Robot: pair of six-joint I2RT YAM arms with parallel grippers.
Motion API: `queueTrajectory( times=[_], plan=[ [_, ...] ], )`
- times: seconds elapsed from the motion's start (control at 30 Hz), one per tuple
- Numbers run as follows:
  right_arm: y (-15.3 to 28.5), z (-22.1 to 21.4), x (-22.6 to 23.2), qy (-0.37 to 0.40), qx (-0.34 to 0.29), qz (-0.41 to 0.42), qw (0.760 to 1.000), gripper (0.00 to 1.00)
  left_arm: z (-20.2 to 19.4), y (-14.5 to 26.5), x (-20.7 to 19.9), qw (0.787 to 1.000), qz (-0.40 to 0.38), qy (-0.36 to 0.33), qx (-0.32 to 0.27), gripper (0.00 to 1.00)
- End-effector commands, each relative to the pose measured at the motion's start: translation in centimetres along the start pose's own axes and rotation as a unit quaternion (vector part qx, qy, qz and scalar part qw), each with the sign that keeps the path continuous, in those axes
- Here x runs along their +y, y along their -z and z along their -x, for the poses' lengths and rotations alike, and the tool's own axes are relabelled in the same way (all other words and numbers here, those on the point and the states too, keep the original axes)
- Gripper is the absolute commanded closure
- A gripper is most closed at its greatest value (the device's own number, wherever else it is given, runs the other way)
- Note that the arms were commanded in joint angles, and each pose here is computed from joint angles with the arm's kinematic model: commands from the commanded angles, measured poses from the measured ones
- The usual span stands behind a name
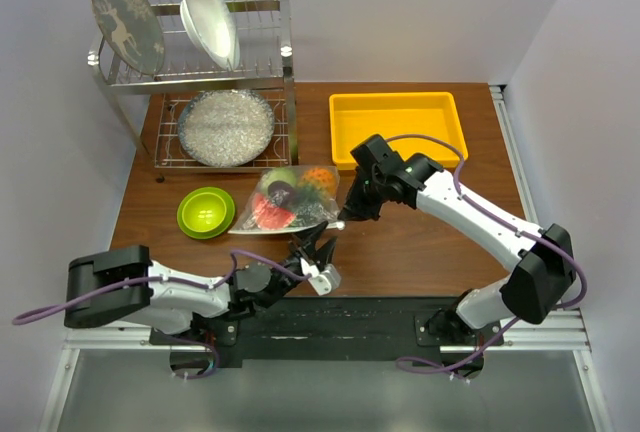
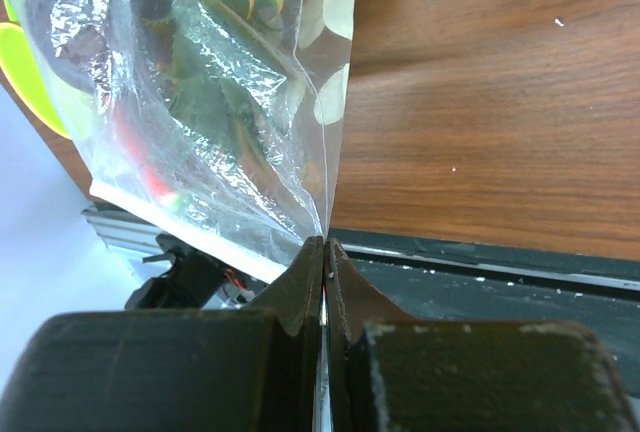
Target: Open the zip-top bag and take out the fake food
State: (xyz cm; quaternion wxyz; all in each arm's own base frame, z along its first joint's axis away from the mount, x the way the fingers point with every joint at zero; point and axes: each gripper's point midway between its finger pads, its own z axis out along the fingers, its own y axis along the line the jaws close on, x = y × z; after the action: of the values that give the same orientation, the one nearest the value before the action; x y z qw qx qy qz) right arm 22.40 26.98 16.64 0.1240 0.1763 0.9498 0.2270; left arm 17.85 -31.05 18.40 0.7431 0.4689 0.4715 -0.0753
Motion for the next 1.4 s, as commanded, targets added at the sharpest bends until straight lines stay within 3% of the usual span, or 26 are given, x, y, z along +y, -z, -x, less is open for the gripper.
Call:
queueTrajectory(
  times=[0.0, 0.33, 0.73, 1.37],
  plan=[
    [1.3, 0.3, 1.1, -0.015, -0.002, 0.009, 1.000, 1.00, 3.9, -1.4, 1.4, 0.998, 0.028, -0.006, -0.059, 0.56],
    [1.3, 0.1, 1.2, -0.024, 0.002, 0.010, 1.000, 1.00, 3.2, -1.7, -0.3, 0.998, 0.010, -0.025, -0.052, 0.62],
    [1.3, -0.3, 1.0, -0.029, 0.008, 0.007, 1.000, 1.00, 2.5, -2.1, 0.1, 0.997, 0.041, -0.037, -0.050, 0.67],
    [1.1, -0.3, 0.9, -0.033, 0.009, 0.000, 0.999, 1.00, 2.1, -3.2, 1.3, 0.998, 0.052, -0.007, -0.046, 0.71]
  ],
)
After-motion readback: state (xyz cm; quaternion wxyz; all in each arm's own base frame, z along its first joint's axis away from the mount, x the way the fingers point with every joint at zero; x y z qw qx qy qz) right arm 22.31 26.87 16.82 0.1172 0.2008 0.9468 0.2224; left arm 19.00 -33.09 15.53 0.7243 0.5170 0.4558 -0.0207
